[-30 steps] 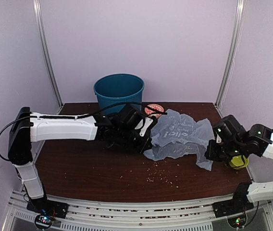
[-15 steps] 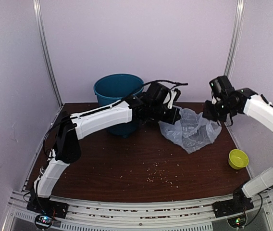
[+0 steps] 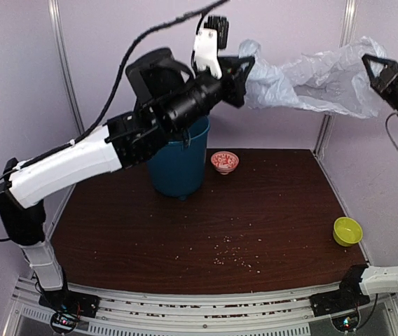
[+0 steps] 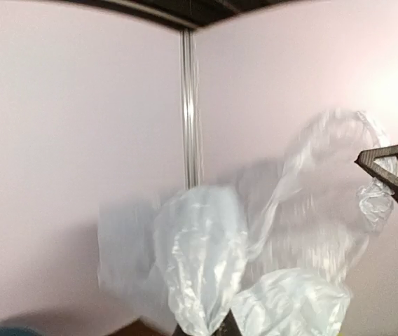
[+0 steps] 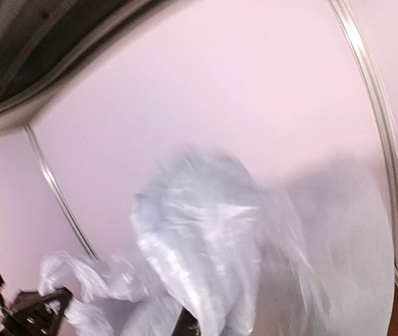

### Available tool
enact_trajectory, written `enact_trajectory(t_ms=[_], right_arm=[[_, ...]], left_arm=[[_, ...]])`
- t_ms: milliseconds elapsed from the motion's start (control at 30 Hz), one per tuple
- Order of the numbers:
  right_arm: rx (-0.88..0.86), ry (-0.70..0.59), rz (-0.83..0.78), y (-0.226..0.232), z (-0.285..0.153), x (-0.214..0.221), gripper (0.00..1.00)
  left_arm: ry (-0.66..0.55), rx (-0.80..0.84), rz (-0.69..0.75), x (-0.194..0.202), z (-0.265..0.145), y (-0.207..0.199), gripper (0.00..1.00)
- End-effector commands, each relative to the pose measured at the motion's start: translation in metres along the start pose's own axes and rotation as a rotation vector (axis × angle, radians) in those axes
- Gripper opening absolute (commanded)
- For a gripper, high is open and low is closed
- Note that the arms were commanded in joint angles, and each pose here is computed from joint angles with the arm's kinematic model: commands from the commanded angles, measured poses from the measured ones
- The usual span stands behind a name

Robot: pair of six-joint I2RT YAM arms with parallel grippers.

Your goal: Put the trash bags into the trash bin

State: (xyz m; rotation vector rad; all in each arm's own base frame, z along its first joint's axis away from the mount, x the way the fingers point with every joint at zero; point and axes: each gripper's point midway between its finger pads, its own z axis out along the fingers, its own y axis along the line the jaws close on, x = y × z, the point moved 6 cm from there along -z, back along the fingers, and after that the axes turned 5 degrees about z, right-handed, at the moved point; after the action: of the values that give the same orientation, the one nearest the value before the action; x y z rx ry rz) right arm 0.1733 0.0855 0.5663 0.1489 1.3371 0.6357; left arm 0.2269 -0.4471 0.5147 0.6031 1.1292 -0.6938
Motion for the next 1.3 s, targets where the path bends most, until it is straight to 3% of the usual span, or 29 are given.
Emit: enact_trajectory(t_ms=[0,33,100,267,533,667,767,833,1033,1133,1267], right_arm=[[0.501,0.65,-0.176,-0.137,-0.043,0.259,0.0],[0.551,0.705,-0.129,-0.148,-0.059,0.281,0.0],[0.403,0.741,-0.048,-0.117,-0.053,0.282,0.0],[0.312,0.652,0.043,-0.088,-0.031,0.253,0.0],[0.199,0.459,0.129,-0.047,-0.007,0.173,0.0],[0.283,0.389,0.129,-0.042,0.007,0.144,0.0],[0.401,0.414,0.121,-0.059,0.008,0.161,0.0],[0.437,0.472,0.163,-0.081,0.008,0.183,0.0],[0.662,0.738,0.252,-0.161,-0.005,0.257,0.0],[0.683,0.733,0.234,-0.174,0.01,0.262,0.0],[0.667,0.618,0.205,-0.176,0.069,0.234,0.0]], left_arm=[[0.847,0.105,0.178,0.314,-0.087,-0.013,0.0],[1.001,0.117,0.156,0.342,-0.115,-0.018,0.0],[1.052,0.082,0.168,0.342,-0.139,-0.024,0.0],[0.726,0.06,0.148,0.247,-0.116,-0.025,0.0],[0.605,0.084,0.134,0.16,-0.058,-0.03,0.0],[0.601,0.087,0.017,0.131,-0.043,-0.02,0.0],[0.845,0.115,-0.202,0.172,-0.03,0.009,0.0],[0.985,0.111,-0.256,0.21,-0.035,0.016,0.0],[1.111,0.08,-0.347,0.253,-0.036,0.025,0.0],[1.091,0.031,-0.356,0.268,-0.027,0.037,0.0],[0.92,-0.07,-0.336,0.258,0.012,0.071,0.0]])
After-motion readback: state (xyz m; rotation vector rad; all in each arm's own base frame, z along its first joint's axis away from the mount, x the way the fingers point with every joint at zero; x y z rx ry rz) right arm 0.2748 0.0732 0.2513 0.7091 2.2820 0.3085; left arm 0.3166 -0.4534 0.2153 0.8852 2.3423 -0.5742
